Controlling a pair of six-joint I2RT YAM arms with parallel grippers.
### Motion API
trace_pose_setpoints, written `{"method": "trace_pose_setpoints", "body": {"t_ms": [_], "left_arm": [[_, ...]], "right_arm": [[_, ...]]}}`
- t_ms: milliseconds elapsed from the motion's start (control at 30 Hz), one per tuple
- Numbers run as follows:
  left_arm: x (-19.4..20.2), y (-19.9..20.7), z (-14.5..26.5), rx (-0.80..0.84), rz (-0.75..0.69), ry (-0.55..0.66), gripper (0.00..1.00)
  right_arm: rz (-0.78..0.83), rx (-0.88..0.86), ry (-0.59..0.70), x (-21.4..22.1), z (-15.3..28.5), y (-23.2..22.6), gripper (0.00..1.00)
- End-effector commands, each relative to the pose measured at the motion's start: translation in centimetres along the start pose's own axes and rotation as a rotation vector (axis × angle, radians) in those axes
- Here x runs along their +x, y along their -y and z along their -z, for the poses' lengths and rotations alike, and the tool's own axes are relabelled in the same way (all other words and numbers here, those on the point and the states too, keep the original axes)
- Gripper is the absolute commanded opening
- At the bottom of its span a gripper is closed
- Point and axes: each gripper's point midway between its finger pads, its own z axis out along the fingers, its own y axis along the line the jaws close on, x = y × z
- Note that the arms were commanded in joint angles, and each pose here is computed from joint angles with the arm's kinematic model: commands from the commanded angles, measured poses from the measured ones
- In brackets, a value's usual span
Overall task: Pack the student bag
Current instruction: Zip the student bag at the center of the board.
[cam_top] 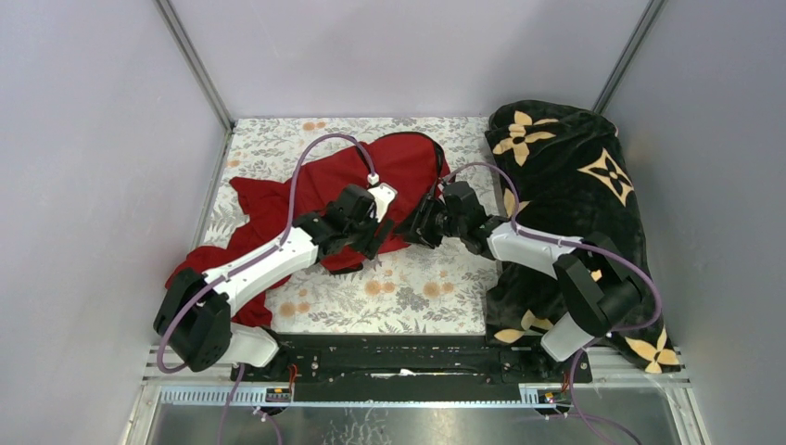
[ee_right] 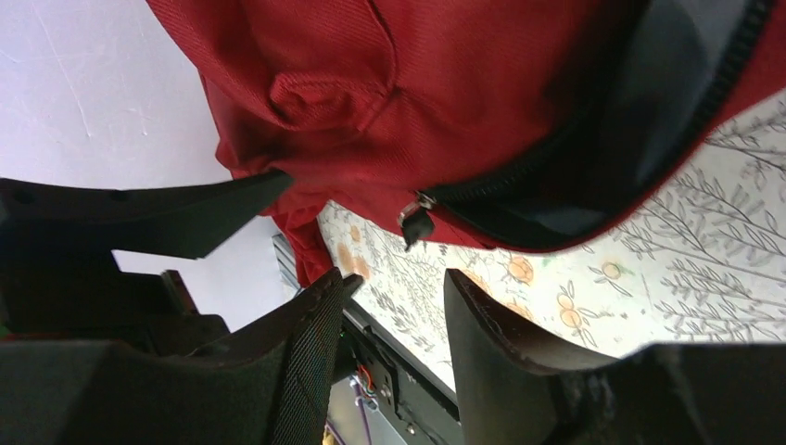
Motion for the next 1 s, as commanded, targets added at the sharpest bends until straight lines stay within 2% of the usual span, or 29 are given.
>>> {"method": "trace_pose_setpoints", "body": {"t_ms": [0, 200, 333, 500, 600, 667, 800, 867, 933, 967], "left_arm": [[0.4, 0.2, -1.0, 0.026, 0.019, -0.013, 0.72], [0.1, 0.2, -1.2, 0.03, 0.027, -0.015, 0.57], [-0.2, 0.3, -0.8, 0.037, 0.031, 0.0, 0.56], [-2.8, 0.2, 1.5, 0.039, 0.036, 0.063, 0.6], [-5.0, 0.0, 3.5, 0.042, 0.04, 0.143, 0.65], [-5.9, -0.3, 4.3, 0.027, 0.036, 0.181, 0.72], [-5.7, -0.9, 3.4, -0.006, 0.008, 0.18, 0.83], [-4.9, -1.0, 2.2, -0.014, 0.0, 0.131, 0.85], [-4.2, -0.8, 1.6, -0.006, -0.004, 0.084, 0.85], [-4.0, -0.7, 1.4, -0.001, -0.006, 0.073, 0.86]], "right_arm": [[0.01, -0.031, 0.023, -1.0, -1.2, -2.3, 0.5], [0.018, 0.054, 0.042, -0.9, -2.9, -0.6, 0.46], [0.033, 0.093, 0.07, -1.2, -3.4, 0.2, 0.39], [0.053, 0.104, 0.11, -1.9, -3.2, 0.3, 0.3], [0.076, 0.103, 0.128, -2.3, -3.0, 0.2, 0.33], [0.082, 0.104, 0.139, -2.6, -3.0, 0.1, 0.36], [0.083, 0.113, 0.16, -3.1, -3.2, 0.2, 0.37], [0.084, 0.11, 0.159, -3.0, -3.2, 0.2, 0.28], [0.089, 0.104, 0.156, -2.9, -3.0, 0.1, 0.07], [0.094, 0.105, 0.156, -2.8, -2.8, 0.2, 0.0]]}}
